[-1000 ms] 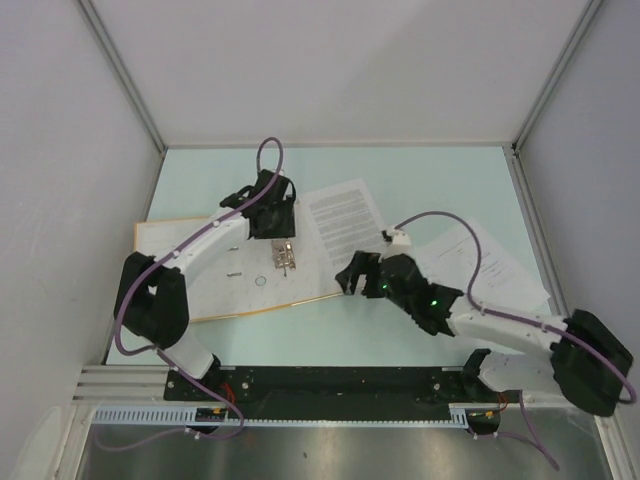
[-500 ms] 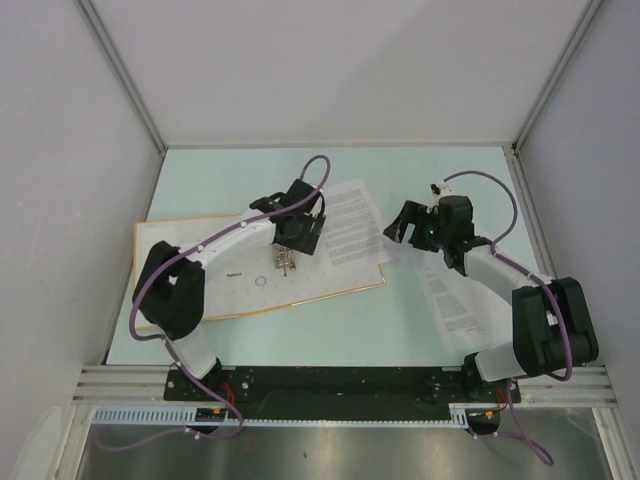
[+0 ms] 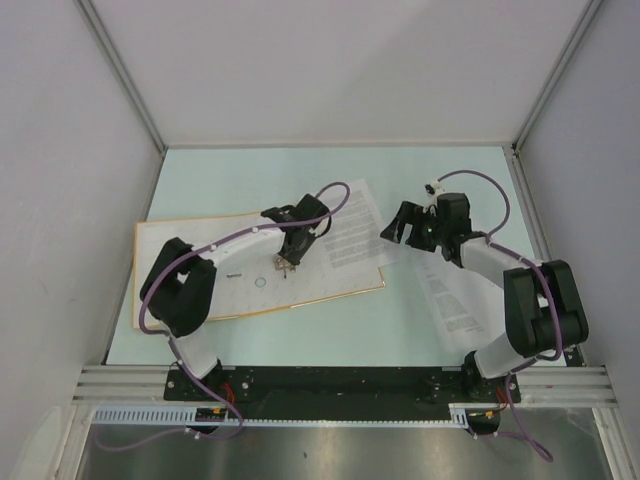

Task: Put the files into the folder

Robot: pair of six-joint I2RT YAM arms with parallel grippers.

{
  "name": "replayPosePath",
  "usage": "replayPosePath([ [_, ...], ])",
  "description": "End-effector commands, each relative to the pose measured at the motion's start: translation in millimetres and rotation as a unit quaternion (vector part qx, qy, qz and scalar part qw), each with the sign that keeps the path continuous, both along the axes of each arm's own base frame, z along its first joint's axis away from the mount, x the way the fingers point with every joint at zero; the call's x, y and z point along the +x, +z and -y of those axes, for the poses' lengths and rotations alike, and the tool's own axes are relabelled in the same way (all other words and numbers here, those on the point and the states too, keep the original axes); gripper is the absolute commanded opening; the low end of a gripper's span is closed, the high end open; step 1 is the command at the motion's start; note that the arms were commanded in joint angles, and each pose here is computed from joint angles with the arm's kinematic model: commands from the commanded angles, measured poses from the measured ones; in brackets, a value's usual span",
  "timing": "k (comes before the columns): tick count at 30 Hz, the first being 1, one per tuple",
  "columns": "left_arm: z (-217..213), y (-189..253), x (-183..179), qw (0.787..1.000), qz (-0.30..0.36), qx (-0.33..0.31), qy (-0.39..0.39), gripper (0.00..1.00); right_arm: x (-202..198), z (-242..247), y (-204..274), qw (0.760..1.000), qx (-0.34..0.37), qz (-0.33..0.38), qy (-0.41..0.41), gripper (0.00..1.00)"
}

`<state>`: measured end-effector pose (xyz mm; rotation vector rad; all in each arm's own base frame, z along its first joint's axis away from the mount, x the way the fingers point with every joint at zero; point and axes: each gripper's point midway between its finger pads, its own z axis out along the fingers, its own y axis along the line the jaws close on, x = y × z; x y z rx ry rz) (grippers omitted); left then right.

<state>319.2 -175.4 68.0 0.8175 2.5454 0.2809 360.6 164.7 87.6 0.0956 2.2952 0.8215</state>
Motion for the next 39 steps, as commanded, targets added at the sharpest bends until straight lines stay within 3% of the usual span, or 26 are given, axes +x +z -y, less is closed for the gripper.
replayPosePath([
  [1, -8, 12, -12, 0.999, 0.019, 0.016, -0.021, 0.30, 27, -2, 10, 1.000, -0.003, 0.020, 0.008, 0.98],
  [5, -15, 23, -21, 0.999, 0.035, 0.007, -0.023, 0.23, 35, -6, -12, 0.999, -0.028, -0.014, 0.023, 0.97],
  [9, -16, 32, -30, 0.999, 0.039, -0.007, -0.019, 0.25, 32, -14, -29, 0.997, -0.044, -0.036, 0.042, 0.93],
  [11, -18, 34, -34, 0.999, 0.040, -0.015, -0.014, 0.34, 34, -16, -34, 0.997, -0.039, -0.041, 0.046, 0.93],
  [12, -17, 38, -35, 0.999, 0.043, -0.022, -0.009, 0.44, 33, -18, -33, 0.997, -0.036, -0.043, 0.050, 0.91],
  [13, -17, 40, -36, 0.999, 0.041, -0.026, -0.004, 0.61, 32, -20, -35, 0.997, -0.035, -0.047, 0.052, 0.91],
  [14, -13, 44, -36, 0.998, 0.043, -0.039, 0.005, 0.65, 30, -24, -36, 0.997, -0.037, -0.048, 0.058, 0.91],
  [19, 34, 95, -22, 0.984, 0.062, -0.164, 0.018, 0.72, 27, -33, -30, 0.997, -0.047, -0.039, 0.056, 0.91],
  [21, 57, 116, -13, 0.974, 0.067, -0.216, 0.016, 0.74, 30, -24, -32, 0.997, -0.047, -0.061, 0.006, 0.91],
  [24, 83, 122, 14, 0.960, 0.081, -0.260, 0.067, 0.71, 30, -16, -38, 0.992, -0.039, -0.101, -0.061, 0.92],
  [26, 98, 104, 27, 0.954, 0.064, -0.270, 0.109, 0.70, 32, -18, -37, 0.990, -0.014, -0.112, -0.087, 0.92],
  [31, 129, 70, 62, 0.935, 0.050, -0.302, 0.180, 0.59, 31, -32, -40, 0.975, 0.087, -0.142, -0.148, 0.90],
  [39, 126, -16, 78, 0.933, 0.007, -0.277, 0.230, 0.36, 26, -42, -66, 0.950, 0.160, -0.183, -0.194, 0.73],
])
